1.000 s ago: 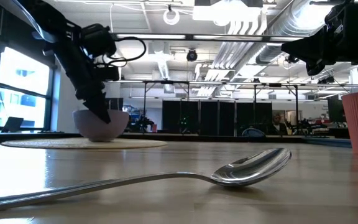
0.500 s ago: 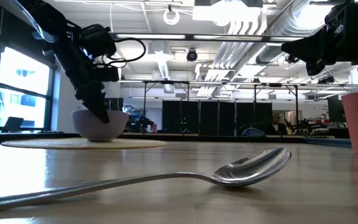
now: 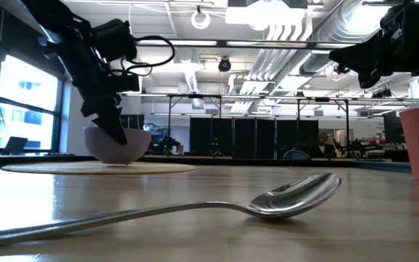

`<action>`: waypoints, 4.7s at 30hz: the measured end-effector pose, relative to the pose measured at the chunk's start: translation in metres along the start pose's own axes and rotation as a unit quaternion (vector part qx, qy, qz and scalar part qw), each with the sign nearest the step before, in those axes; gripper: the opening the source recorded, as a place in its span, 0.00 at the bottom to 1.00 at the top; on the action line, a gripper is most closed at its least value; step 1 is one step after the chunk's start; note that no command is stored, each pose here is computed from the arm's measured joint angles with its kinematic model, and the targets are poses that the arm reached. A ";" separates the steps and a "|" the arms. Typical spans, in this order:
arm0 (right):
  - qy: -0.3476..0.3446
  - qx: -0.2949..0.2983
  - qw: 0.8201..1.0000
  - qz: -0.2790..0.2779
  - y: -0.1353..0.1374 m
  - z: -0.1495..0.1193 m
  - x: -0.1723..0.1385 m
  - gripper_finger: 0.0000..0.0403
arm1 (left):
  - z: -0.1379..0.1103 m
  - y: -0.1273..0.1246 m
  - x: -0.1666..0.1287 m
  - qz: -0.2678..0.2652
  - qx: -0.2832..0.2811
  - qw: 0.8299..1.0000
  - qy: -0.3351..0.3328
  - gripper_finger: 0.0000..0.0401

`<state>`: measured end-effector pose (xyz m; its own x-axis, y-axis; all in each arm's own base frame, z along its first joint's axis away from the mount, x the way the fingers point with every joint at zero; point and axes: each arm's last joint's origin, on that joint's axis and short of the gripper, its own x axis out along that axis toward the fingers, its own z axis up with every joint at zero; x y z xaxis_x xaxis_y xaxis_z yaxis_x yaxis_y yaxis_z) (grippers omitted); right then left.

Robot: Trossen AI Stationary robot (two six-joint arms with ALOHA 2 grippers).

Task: Pick & Place Utensil
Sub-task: Put the purple bowl on the brown table mat, then put the silver spoon into the purple bowl

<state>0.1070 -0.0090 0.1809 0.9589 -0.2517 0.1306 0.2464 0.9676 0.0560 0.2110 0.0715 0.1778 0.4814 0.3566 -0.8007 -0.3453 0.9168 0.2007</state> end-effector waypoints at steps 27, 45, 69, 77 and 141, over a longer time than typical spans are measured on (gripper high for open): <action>0.000 0.000 1.000 0.000 0.000 0.000 0.000 0.00 | -0.003 -0.002 0.001 0.001 -0.025 1.000 0.016 0.09; 0.000 0.000 1.000 0.000 0.000 0.000 0.000 0.01 | 0.041 -0.001 -0.031 -0.068 -0.032 0.997 -0.025 0.34; 0.000 0.000 1.000 0.000 0.000 0.000 0.000 0.01 | 0.049 -0.174 -0.021 -0.320 0.174 0.911 -0.192 0.35; 0.000 0.000 1.000 0.000 0.000 0.000 0.000 0.00 | 0.039 -0.216 0.000 -0.389 0.164 0.879 -0.223 0.58; 0.007 -0.002 1.000 0.000 0.000 -0.001 0.001 0.00 | 0.030 -0.313 0.005 -0.303 0.047 0.939 -0.156 0.65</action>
<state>0.1080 -0.0090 0.1796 0.9607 -0.2521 0.1159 0.2476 0.9674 0.0523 0.3457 -0.2084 0.1276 0.7844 -0.2140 -0.5821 0.1343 0.9749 -0.1775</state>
